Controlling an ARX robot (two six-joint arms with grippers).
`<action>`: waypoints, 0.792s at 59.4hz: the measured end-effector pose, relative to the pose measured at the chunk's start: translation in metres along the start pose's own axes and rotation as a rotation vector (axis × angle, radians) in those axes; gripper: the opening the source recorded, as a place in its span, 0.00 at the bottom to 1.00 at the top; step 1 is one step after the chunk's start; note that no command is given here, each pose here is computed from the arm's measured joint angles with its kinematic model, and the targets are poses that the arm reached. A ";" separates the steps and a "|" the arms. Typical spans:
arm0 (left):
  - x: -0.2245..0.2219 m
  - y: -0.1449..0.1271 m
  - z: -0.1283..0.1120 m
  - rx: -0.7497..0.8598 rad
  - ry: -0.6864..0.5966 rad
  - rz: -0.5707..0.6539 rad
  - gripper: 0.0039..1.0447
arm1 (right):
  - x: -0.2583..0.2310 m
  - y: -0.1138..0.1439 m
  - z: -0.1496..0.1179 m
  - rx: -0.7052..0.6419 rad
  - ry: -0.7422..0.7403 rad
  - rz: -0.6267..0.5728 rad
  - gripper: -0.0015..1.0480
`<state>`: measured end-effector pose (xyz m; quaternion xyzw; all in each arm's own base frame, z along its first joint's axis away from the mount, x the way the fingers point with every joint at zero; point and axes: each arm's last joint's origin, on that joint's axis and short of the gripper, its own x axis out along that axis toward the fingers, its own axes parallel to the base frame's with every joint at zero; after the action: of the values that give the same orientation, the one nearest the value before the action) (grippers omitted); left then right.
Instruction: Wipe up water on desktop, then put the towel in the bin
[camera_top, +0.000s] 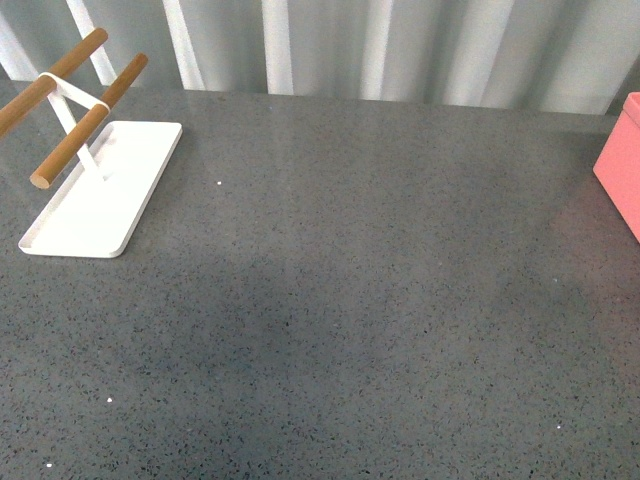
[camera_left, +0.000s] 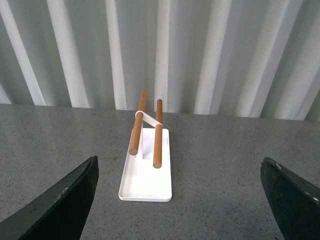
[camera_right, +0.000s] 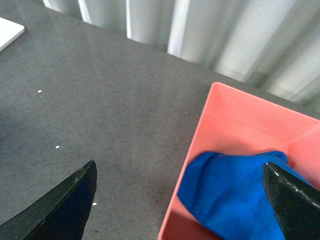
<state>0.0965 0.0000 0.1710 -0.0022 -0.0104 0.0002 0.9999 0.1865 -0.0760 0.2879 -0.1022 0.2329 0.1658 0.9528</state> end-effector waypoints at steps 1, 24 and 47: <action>0.000 0.000 0.000 0.000 0.000 0.000 0.94 | -0.002 0.005 -0.002 -0.001 -0.002 0.010 0.93; 0.000 0.000 0.000 0.000 0.000 0.000 0.94 | -0.001 0.074 -0.058 0.170 -0.463 -0.354 0.32; 0.000 0.000 0.000 0.000 0.000 -0.001 0.94 | 0.010 0.105 -0.091 0.191 -0.466 -0.336 0.03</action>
<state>0.0965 0.0000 0.1710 -0.0024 -0.0102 -0.0002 0.9999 0.1194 -0.0006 0.1910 -0.0085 0.0022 0.0021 1.0000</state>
